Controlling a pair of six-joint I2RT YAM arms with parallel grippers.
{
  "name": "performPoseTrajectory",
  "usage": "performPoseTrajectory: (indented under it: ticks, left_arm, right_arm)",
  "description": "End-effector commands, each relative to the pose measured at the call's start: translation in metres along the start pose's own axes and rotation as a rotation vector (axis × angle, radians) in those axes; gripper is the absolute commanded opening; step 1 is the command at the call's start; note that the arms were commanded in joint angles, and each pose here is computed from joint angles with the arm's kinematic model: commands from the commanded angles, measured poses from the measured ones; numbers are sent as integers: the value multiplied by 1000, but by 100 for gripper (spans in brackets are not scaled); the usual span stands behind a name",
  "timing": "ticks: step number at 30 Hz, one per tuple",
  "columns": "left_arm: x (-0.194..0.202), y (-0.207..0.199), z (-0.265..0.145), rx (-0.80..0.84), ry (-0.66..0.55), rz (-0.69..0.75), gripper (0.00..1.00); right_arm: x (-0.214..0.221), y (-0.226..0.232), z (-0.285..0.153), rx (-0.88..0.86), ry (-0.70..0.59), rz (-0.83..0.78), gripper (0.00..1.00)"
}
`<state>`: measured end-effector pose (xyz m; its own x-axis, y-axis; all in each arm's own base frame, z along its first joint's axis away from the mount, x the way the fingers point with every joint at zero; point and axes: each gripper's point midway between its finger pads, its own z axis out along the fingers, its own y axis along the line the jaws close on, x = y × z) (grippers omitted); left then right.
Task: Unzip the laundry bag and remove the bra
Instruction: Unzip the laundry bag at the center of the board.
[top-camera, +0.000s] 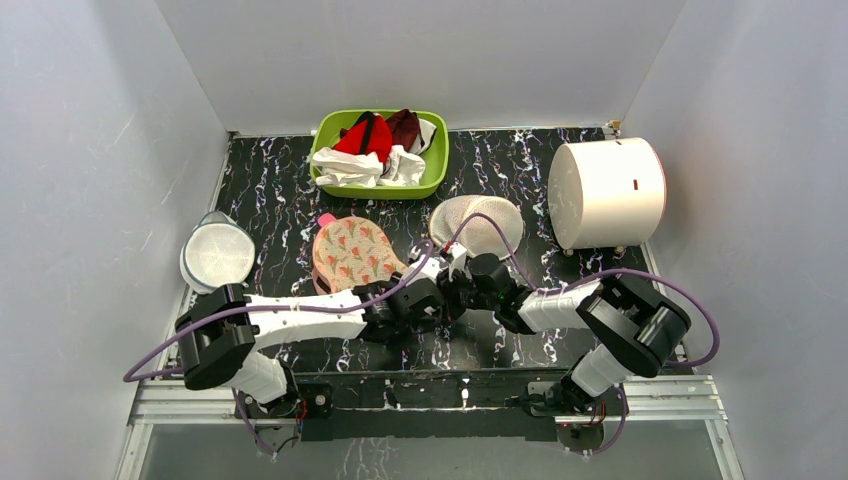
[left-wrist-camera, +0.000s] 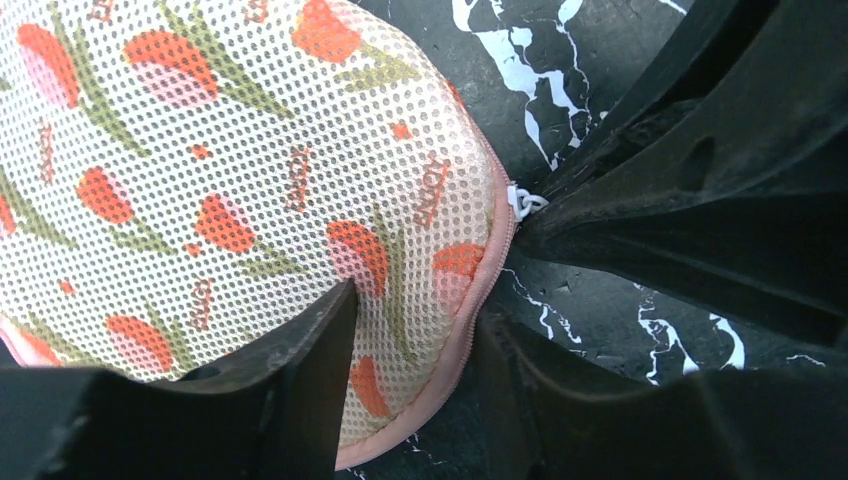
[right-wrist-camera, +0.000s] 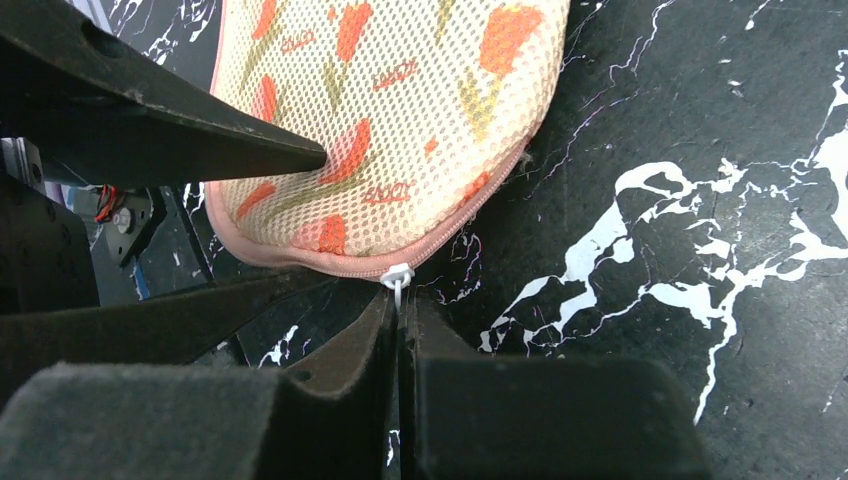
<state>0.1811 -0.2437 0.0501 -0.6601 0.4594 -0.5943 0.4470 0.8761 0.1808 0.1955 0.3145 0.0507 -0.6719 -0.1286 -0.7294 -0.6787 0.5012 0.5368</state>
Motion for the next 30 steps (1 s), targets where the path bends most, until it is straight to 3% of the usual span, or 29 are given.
performPoseTrajectory:
  ticks: [1,11,20,30]
  left_arm:
    - [2,21,-5,-94,-24,-15,39]
    - [19,34,-30,-57,8,-77,16]
    - [26,34,-46,14,5,-133,0]
    - [25,37,-56,52,-26,-172,0]
  right_arm:
    - [-18,9,-1,-34,-66,-33,0]
    - [-29,1,4,9,-70,-62,0]
    - [-39,-11,11,33,-77,-69,0]
    - [-48,-29,26,34,-65,-56,0]
